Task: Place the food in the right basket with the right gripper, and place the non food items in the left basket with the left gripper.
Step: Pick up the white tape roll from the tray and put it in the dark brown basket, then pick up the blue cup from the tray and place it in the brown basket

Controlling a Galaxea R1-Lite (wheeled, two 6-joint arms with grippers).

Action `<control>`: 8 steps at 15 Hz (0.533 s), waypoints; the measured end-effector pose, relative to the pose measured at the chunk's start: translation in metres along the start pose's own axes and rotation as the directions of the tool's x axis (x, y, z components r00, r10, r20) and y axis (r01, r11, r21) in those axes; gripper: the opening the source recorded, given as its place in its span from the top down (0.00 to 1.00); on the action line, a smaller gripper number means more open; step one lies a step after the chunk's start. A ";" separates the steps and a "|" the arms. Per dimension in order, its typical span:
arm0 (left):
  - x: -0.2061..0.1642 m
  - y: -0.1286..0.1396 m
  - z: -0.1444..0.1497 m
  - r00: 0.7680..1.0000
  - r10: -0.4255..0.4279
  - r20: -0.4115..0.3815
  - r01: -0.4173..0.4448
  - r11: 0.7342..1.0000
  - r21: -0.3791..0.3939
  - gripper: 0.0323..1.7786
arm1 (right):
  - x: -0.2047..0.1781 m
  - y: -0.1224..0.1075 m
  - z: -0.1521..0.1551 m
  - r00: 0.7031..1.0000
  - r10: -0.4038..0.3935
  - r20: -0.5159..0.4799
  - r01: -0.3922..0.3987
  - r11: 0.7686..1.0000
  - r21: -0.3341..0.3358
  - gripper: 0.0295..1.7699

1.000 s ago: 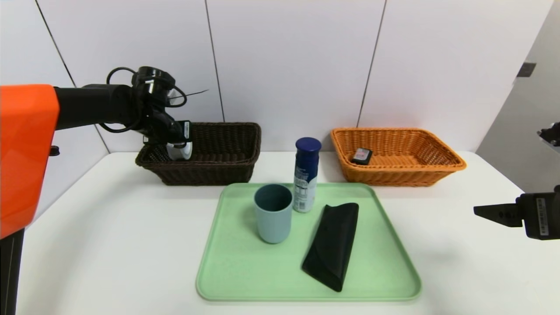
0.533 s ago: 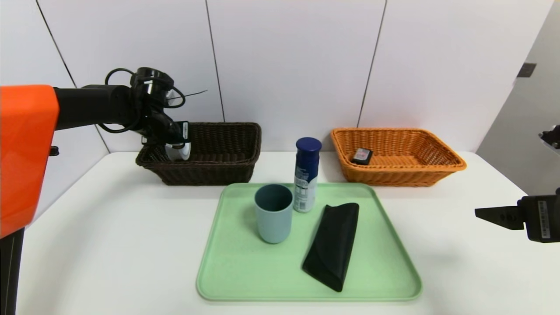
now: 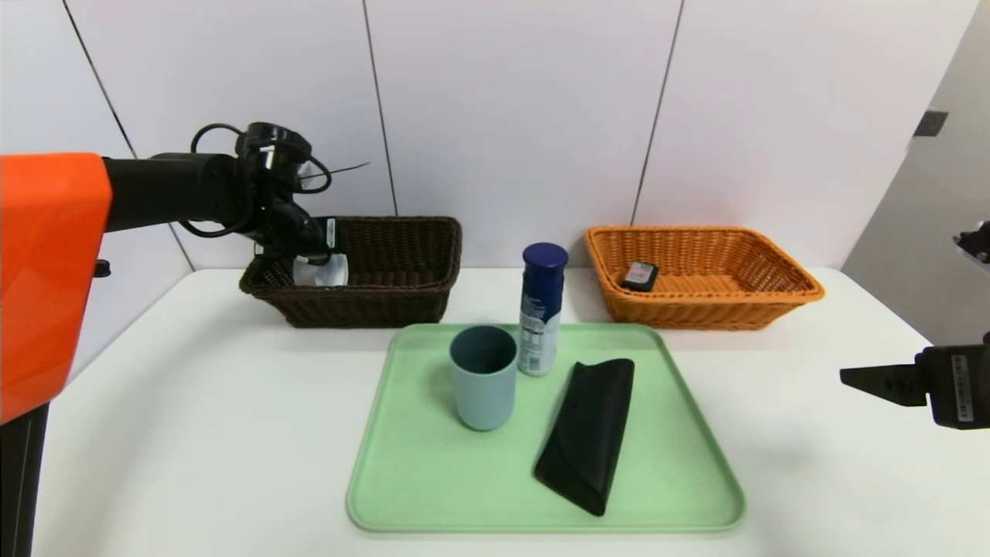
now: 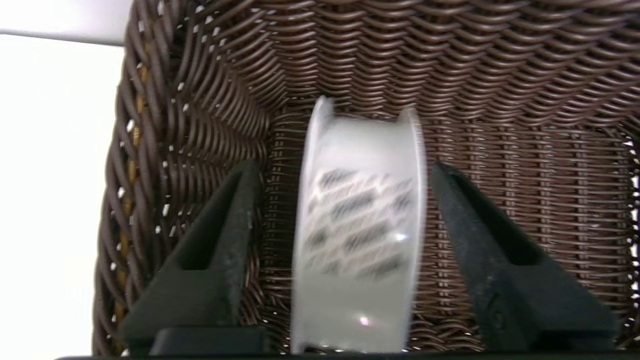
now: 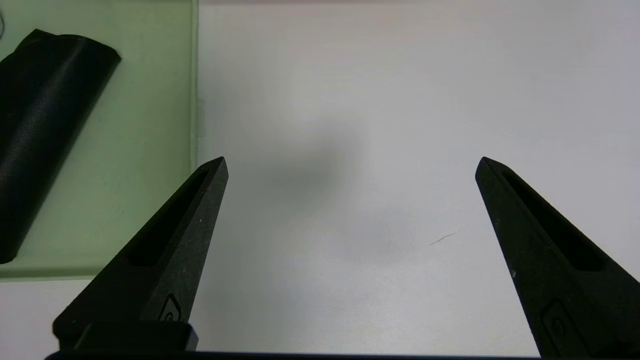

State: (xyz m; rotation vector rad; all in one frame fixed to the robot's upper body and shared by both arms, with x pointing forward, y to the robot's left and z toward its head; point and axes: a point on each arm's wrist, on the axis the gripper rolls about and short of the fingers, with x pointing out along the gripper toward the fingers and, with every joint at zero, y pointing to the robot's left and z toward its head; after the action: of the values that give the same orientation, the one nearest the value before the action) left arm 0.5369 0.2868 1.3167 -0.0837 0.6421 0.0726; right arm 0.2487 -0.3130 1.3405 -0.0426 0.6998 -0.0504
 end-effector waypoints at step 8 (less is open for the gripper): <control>-0.132 -0.012 0.040 0.953 -0.206 0.223 0.195 0.978 0.070 0.13 | 0.002 0.000 0.000 1.000 0.003 -0.005 -0.003 1.000 0.000 0.03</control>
State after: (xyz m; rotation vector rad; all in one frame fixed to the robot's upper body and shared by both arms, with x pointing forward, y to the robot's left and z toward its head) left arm 0.4563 0.2736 1.4288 -0.0932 0.4011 -0.1282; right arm 0.2500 -0.3127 1.3396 -0.0418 0.7050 -0.0480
